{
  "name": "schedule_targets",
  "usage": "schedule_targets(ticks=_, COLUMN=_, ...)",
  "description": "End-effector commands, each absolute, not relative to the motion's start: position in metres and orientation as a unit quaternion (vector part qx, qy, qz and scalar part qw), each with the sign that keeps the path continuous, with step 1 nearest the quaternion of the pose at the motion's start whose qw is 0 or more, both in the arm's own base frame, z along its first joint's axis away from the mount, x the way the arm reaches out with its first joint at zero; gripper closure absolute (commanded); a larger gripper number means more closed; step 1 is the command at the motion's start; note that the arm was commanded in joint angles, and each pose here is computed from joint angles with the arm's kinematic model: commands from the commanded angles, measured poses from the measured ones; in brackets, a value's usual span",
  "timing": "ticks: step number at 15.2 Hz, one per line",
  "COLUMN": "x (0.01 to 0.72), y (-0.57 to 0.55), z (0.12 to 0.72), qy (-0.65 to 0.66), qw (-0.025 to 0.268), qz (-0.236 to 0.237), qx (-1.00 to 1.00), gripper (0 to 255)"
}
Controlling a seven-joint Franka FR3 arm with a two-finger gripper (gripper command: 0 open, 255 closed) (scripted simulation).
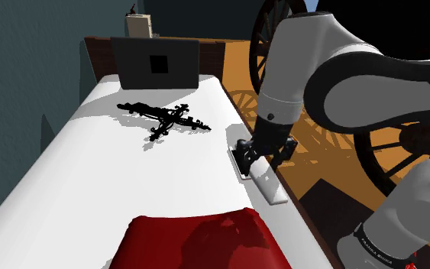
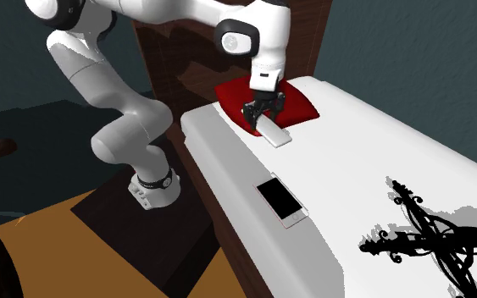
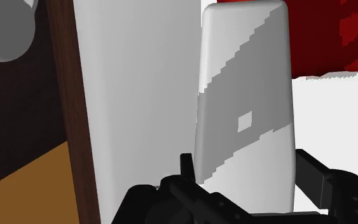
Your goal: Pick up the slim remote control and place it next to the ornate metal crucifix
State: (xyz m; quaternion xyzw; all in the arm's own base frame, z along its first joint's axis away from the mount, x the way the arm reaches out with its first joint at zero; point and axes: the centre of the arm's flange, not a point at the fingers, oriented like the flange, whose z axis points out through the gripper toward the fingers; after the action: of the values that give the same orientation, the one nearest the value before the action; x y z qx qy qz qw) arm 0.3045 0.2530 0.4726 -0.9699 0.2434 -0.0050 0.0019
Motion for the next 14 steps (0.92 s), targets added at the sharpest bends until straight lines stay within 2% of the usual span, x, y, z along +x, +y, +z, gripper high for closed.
schedule_targets(ticks=1, x=0.328, y=0.265, z=0.473, qy=0.243, qw=0.003, qz=-0.005, qx=-0.970, gripper=255)
schedule_targets(ticks=14, x=0.482, y=0.341, z=0.474, qy=0.243, qw=0.003, qz=-0.005, qx=-0.970, gripper=255)
